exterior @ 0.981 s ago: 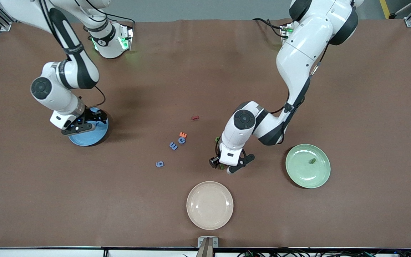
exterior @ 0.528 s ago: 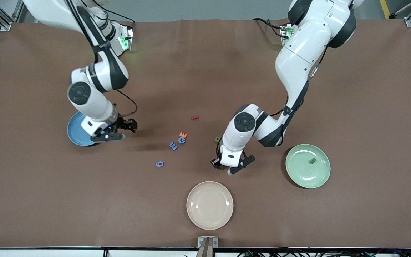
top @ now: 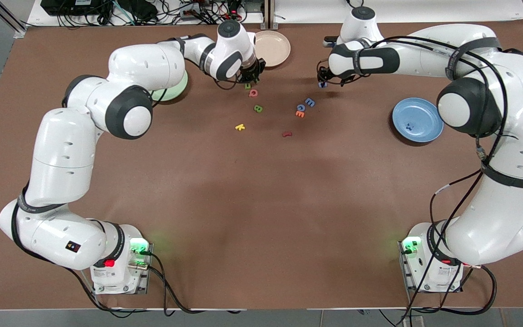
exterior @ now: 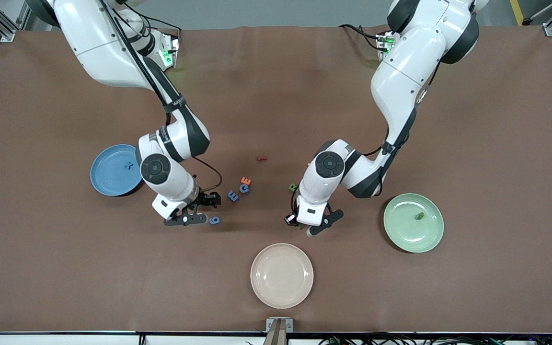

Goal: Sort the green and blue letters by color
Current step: 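Place the U with the left gripper while the right gripper grasps the 6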

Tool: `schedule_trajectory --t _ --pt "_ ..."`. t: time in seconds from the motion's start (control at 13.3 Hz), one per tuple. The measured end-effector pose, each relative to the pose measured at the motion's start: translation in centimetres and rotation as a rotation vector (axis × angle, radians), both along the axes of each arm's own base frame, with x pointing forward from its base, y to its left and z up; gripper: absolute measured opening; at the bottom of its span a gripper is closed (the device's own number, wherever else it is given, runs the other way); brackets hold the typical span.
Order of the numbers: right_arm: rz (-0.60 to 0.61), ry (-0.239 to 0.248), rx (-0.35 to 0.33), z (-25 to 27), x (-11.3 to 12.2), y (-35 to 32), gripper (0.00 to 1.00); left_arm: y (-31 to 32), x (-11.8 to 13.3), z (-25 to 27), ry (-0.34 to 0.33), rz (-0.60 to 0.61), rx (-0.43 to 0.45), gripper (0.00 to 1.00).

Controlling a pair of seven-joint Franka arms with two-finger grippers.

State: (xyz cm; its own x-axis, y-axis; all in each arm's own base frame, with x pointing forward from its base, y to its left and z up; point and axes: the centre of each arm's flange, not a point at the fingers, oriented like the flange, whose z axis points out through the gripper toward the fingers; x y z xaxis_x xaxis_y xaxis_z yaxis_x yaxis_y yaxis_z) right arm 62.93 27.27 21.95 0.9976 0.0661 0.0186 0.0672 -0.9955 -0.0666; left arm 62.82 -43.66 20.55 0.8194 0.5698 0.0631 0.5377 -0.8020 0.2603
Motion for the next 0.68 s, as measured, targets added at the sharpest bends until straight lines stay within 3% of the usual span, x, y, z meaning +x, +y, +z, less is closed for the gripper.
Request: schedule_trajectory --t 0.3,0.68 --pt "0.004 -0.004 0.006 -1.1 1.8 1.1 0.85 7.6 2.7 8.5 0.048 0.087 0.099 0.1" --pt "0.014 0.028 -0.004 -4.0 1.6 2.4 0.84 24.1 2.0 6.0 0.168 0.042 0.22 0.1"
